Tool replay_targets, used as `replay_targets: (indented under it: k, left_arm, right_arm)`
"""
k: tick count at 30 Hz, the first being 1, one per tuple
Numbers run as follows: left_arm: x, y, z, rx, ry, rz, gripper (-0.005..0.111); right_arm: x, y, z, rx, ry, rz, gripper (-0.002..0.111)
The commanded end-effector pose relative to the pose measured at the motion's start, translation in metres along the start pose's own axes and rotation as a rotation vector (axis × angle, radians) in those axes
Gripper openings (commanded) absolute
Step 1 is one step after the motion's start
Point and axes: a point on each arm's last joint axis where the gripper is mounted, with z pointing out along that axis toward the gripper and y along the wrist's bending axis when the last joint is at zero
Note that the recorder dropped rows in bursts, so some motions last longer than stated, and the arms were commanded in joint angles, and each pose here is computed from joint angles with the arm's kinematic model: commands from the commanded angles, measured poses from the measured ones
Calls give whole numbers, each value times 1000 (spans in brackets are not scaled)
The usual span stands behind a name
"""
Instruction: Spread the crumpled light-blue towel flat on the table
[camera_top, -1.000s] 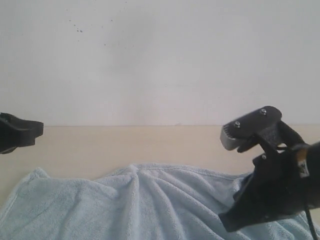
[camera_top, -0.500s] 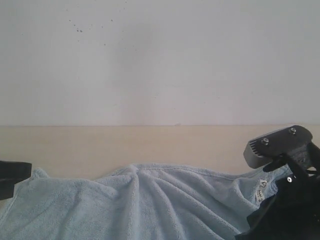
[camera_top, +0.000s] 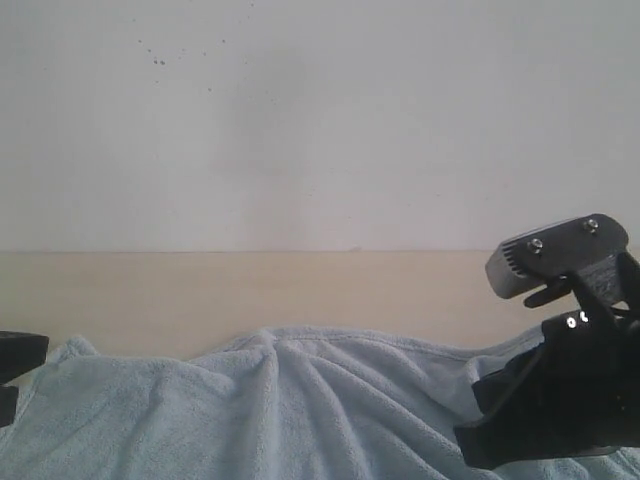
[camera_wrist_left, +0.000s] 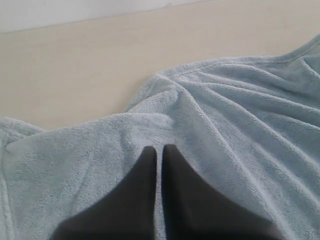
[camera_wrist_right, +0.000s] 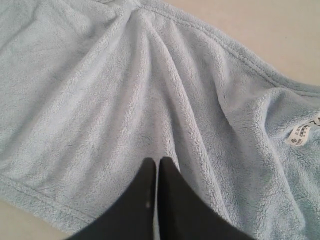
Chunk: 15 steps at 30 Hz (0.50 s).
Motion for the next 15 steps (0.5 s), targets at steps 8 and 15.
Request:
replay_targets:
  k: [8,15]
  left_arm:
    - [8,-1,-25,-114,-90,1,4]
    - [10,-3,-24,-92,-82,-13,4]
  right_arm:
    - [4,11,0,-62,33,-5,2]
    - [-1,24,1,-110,-34,-24,2]
